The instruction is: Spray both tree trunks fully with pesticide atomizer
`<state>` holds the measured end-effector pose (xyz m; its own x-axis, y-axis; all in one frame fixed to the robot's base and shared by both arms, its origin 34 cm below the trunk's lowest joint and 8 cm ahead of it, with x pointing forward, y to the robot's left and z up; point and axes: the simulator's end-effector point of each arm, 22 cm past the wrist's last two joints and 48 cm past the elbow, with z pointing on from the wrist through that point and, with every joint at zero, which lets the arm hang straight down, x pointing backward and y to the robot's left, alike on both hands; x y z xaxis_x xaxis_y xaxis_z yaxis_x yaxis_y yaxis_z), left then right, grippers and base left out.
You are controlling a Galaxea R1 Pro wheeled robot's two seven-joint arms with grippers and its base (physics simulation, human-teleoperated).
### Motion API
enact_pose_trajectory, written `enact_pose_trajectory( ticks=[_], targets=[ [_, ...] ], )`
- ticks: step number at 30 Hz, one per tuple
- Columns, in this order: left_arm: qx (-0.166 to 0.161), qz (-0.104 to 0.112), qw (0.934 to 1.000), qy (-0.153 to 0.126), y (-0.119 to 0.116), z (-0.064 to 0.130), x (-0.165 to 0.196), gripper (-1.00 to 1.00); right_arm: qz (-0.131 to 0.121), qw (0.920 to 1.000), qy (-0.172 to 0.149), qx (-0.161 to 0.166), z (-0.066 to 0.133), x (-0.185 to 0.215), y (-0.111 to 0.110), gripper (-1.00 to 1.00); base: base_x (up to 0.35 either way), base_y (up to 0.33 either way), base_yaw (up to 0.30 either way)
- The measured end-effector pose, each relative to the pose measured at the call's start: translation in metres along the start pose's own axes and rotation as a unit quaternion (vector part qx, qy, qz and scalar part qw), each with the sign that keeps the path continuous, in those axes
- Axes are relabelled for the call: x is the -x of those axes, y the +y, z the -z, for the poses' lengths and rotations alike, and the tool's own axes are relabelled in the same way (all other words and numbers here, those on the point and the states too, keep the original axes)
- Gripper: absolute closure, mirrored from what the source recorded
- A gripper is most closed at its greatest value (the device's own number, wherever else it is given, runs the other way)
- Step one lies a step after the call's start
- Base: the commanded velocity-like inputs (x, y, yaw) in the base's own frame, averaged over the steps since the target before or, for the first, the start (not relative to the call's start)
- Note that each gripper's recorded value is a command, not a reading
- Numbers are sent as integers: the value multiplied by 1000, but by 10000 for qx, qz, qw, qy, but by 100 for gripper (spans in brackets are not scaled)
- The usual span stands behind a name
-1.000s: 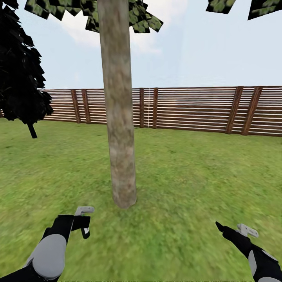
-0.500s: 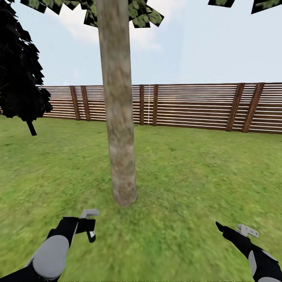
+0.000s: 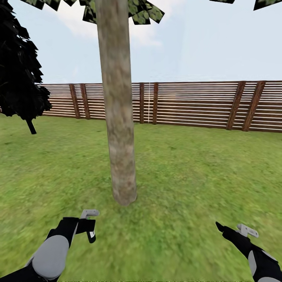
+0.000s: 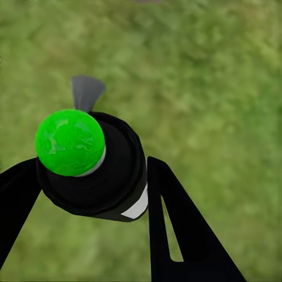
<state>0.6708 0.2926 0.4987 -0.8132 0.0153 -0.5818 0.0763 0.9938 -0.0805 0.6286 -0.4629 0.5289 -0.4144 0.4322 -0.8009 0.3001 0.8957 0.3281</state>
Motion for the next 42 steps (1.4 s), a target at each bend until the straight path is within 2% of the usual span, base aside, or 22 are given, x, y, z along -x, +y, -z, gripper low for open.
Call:
enact_pose_trajectory(
  ticks=[6, 10, 14, 29, 33, 37, 41, 42],
  targets=[
    [60, 8, 10000, -20, 6, 0, 2, 100, 3, 10000, 22, -12, -1, -2, -1, -100, 0, 0, -16],
    [232, 12, 9996, -155, 20, 5, 12, 100, 5, 10000, 39, -20, -1, -4, -2, -100, 0, 0, -160],
    [249, -54, 9992, -321, 20, 6, 23, 100, 8, 10000, 43, -25, -1, -4, -3, -100, 52, 0, -31],
    [228, -140, 9985, -472, 16, 6, 31, 100, 8, 10000, 45, -26, -1, -4, -3, -100, 315, 0, -2],
    [238, -157, 9983, -507, 18, 7, 32, 100, 8, 10000, 44, -26, -1, -4, -3, -100, 323, 0, -185],
    [247, -309, 9959, -812, 18, 9, 46, 100, 8, 10000, 44, -26, -1, -4, -3, -100, 154, 0, -148],
    [247, -643, 9868, -1469, 15, 15, 73, 100, 8, 10000, 44, -26, -1, -4, -3, -100, 13, 0, -12],
    [249, -744, 9828, -1674, 13, 18, 82, 100, 7, 10000, 44, -26, -1, -4, -3, -100, 1, 0, -1]
  ],
)
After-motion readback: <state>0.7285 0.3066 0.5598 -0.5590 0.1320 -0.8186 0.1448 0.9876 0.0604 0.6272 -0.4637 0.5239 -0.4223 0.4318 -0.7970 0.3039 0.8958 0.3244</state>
